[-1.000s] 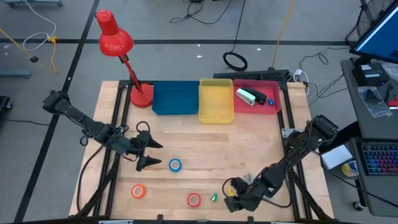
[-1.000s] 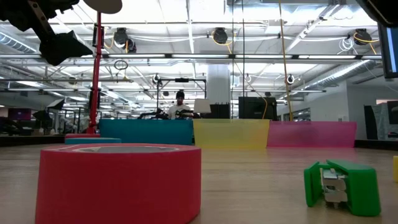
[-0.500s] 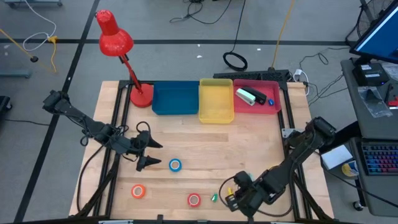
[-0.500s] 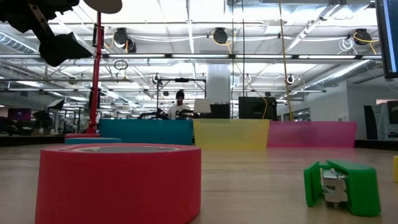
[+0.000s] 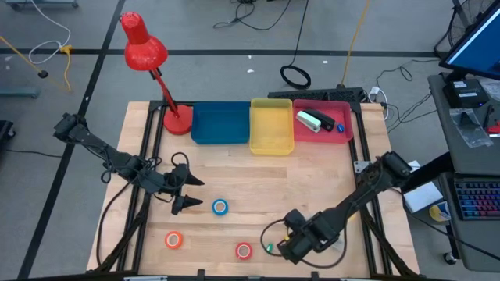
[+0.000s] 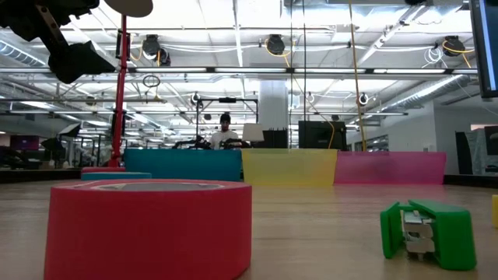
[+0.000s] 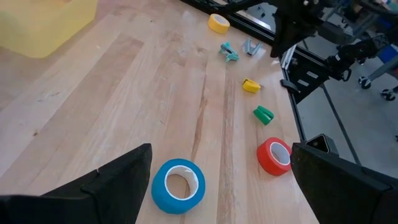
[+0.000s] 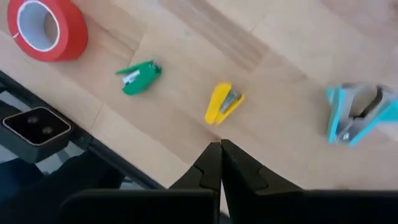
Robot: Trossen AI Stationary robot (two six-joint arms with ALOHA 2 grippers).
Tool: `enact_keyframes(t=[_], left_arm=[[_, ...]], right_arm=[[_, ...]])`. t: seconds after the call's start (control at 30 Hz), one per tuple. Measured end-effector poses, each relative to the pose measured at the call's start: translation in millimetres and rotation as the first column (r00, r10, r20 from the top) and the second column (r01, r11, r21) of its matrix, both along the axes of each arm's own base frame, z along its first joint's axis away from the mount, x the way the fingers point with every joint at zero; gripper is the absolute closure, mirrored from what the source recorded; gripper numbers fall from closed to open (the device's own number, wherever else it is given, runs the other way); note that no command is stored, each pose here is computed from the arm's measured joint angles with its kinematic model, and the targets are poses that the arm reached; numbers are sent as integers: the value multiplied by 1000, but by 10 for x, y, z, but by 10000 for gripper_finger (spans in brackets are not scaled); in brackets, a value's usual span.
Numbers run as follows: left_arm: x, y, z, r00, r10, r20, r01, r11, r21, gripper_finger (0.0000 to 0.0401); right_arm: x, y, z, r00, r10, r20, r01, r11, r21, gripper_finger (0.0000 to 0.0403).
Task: Pick and place Stapler, Stapler remover, tape
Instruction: Put the yellow stapler into the pink bin
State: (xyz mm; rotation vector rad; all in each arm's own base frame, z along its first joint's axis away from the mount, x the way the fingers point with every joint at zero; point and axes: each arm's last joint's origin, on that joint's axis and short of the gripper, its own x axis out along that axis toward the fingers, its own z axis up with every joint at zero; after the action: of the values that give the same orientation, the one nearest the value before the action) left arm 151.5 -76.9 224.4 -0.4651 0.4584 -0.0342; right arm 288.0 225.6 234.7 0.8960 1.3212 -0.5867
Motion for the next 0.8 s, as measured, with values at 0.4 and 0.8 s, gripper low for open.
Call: enact_keyframes(t=[0.4,0.8], left_arm=[[-1,1,-3,1000,-2,-2,2,1000,7,22],[-1,4,-3,1000,-1,1,1,1000,26,22]], right_arm=[[66,-87,0,998,65,-2,-65,998,2,387],[67,-85,0,999,47,-2,-47,999,4,294]])
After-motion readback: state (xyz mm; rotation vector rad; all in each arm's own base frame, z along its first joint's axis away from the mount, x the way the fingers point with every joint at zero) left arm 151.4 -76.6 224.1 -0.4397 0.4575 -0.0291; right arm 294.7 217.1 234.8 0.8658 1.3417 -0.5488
